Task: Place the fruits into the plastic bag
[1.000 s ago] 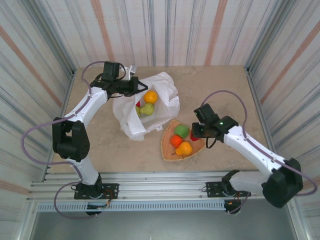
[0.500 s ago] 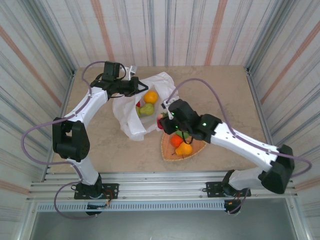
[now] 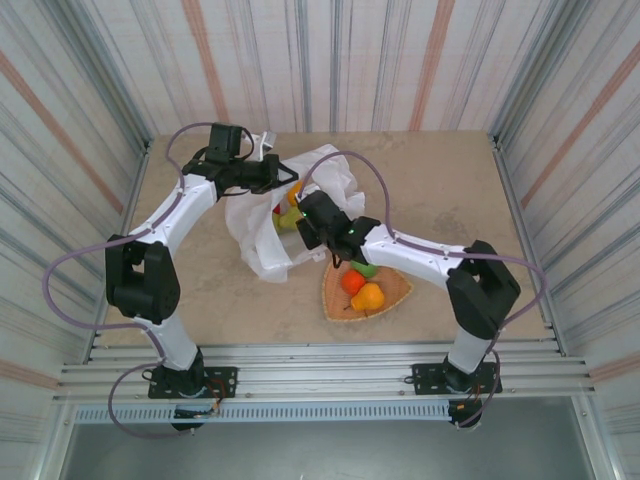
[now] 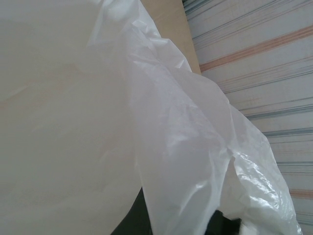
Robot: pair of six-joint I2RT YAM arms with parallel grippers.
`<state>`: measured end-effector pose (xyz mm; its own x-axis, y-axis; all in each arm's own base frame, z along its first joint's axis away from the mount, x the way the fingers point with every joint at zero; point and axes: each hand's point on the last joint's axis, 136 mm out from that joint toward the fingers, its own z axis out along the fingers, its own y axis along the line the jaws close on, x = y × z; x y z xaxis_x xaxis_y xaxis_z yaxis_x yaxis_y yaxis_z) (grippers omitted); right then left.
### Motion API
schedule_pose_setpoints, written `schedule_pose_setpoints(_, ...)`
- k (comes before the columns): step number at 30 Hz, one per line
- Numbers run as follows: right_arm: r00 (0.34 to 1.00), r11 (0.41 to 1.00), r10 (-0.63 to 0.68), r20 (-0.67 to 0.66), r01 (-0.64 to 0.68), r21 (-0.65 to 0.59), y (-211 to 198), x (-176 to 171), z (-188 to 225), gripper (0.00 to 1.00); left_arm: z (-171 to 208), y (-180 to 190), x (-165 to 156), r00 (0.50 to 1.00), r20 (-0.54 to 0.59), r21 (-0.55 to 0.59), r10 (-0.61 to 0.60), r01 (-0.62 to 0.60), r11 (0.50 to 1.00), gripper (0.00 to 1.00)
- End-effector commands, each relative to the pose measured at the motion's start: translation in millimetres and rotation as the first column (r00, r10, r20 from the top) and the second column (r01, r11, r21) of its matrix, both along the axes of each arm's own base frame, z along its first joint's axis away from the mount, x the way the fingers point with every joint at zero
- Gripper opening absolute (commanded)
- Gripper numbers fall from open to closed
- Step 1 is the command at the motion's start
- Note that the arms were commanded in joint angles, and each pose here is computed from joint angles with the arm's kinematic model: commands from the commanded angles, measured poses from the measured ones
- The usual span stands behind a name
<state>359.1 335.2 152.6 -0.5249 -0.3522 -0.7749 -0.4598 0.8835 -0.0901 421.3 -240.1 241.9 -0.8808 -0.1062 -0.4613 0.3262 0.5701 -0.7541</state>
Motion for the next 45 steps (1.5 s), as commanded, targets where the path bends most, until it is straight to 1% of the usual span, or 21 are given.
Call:
schedule_pose_setpoints(1, 0.994, 0.999, -0.052, 0.093, 0.052, 0.006, -3, 29, 5, 0.46, 0, 1, -3, 1.000, -0.017, -0.009, -0.011, 0.011, 1.000, 0.00)
schedule_pose_setpoints(5, 0.994, 0.997, -0.074, 0.083, 0.075, 0.001, -4, 46, -16, 0.47, 2, 2, -2, 1.000, -0.014, -0.011, -0.007, 0.007, 1.000, 0.00)
schedule_pose_setpoints(9, 0.989, 0.993, -0.106, 0.100, 0.110, -0.039, -6, 61, -32, 0.47, 2, 3, -2, 1.000, -0.013, -0.013, -0.006, 0.006, 1.000, 0.00)
schedule_pose_setpoints(14, 0.986, 0.987, -0.141, 0.092, 0.146, -0.061, -9, 76, -48, 0.50, 2, 2, -2, 1.000, -0.015, -0.017, -0.010, 0.010, 1.000, 0.00)
schedule_pose_setpoints(17, 0.986, 0.987, -0.152, 0.072, 0.155, -0.044, -9, 80, -50, 0.54, 3, 2, -3, 1.000, -0.015, -0.019, -0.010, 0.009, 1.000, 0.00)
schedule_pose_setpoints(21, 0.986, 0.988, -0.149, 0.075, 0.152, -0.025, -10, 77, -42, 0.64, 3, 2, -3, 1.000, -0.015, -0.019, -0.010, 0.010, 1.000, 0.00)
schedule_pose_setpoints(25, 0.990, 0.992, -0.128, 0.067, 0.128, 0.004, -11, 70, -31, 0.72, 4, 1, -3, 1.000, -0.014, -0.022, -0.011, 0.011, 1.000, 0.00)
schedule_pose_setpoints(29, 0.994, 0.995, -0.099, 0.049, 0.097, 0.038, -10, 60, -22, 0.75, 5, 2, -3, 1.000, -0.011, -0.023, -0.010, 0.010, 1.000, 0.00)
schedule_pose_setpoints(33, 0.999, 0.997, -0.044, 0.028, 0.042, 0.069, -7, 46, -12, 0.75, 4, 2, -3, 1.000, -0.013, -0.022, -0.010, 0.009, 1.000, 0.00)
schedule_pose_setpoints(36, 0.999, 0.995, 0.041, -0.021, -0.039, 0.087, -1, 29, -13, 0.75, 4, 2, -3, 1.000, -0.016, -0.023, -0.009, 0.009, 1.000, 0.00)
schedule_pose_setpoints(39, 0.991, 0.987, 0.126, -0.049, -0.120, 0.102, 4, 10, -16, 0.72, 4, 1, -3, 1.000, -0.016, -0.022, -0.010, 0.009, 1.000, 0.00)
schedule_pose_setpoints(45, 0.948, 0.943, 0.307, -0.087, -0.291, 0.162, 13, -32, -14, 0.68, 4, 1, -3, 1.000, -0.014, -0.021, -0.008, 0.008, 1.000, 0.00)
